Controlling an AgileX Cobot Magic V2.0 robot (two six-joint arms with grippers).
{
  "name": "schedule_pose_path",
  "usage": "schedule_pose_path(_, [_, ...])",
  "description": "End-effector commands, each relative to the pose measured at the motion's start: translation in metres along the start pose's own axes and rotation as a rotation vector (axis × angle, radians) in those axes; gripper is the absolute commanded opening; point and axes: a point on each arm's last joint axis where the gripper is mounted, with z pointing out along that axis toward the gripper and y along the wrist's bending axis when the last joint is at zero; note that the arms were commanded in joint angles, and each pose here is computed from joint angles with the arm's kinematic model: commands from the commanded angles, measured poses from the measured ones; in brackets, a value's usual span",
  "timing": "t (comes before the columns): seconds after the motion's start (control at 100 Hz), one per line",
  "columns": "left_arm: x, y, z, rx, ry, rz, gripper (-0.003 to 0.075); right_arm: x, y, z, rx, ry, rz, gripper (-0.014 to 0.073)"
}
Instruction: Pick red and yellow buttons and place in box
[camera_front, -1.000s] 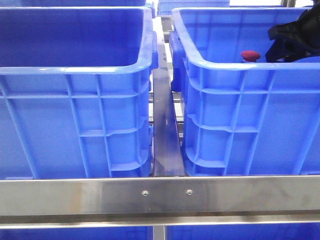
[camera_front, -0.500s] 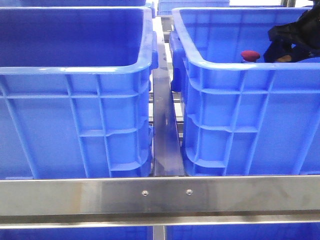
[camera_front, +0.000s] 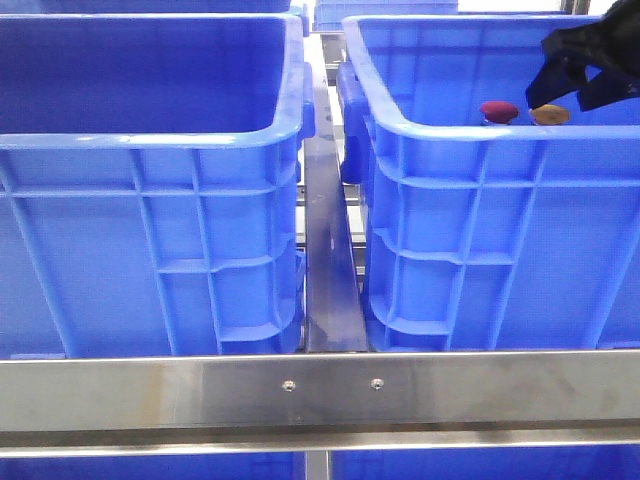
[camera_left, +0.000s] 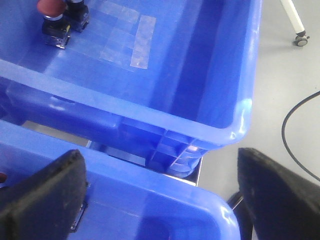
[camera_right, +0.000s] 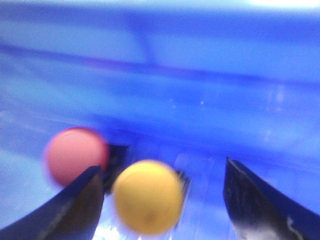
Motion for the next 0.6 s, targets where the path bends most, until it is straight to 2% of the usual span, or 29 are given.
schedule_pose_path(0.0, [-0.018,-0.008,-0.02,-0.027,-0.103,0.001,0.0587,-0.023,0.006,-0.032,0.03,-0.098,-0.019,0.0531])
schedule_pose_path(0.16, [-0.018,-0.008,-0.02,-0.027,-0.103,0.001,0.0587,-0.019,0.014,-0.053,0.028,-0.106,-0.022,0.0512])
schedule_pose_path(0.22, [-0.018,-0.008,-0.02,-0.027,-0.103,0.001,0.0584,-0.017,0.019,-0.064,0.023,-0.113,-0.026,0.0426])
schedule_pose_path(0.28, [-0.018,-0.008,-0.02,-0.028,-0.104,-0.003,0.0561,-0.016,0.024,-0.075,0.021,-0.125,-0.022,0.0283])
schedule_pose_path(0.35, [-0.019,-0.006,-0.02,-0.042,-0.11,-0.026,0.0468,-0.013,0.03,-0.09,0.014,-0.14,-0.018,0.0114])
schedule_pose_path(0.44, [-0.016,-0.004,-0.02,-0.072,-0.084,-0.063,0.0263,-0.006,0.039,-0.111,0.008,-0.161,-0.005,-0.0066])
schedule_pose_path(0.56, [-0.009,-0.006,-0.022,-0.071,-0.008,-0.128,0.0003,0.006,0.051,-0.139,0.005,-0.19,-0.005,-0.0064])
schedule_pose_path(0.59, [-0.008,-0.007,-0.022,-0.062,0.01,-0.136,-0.0018,0.007,0.054,-0.146,0.006,-0.202,-0.01,-0.0064])
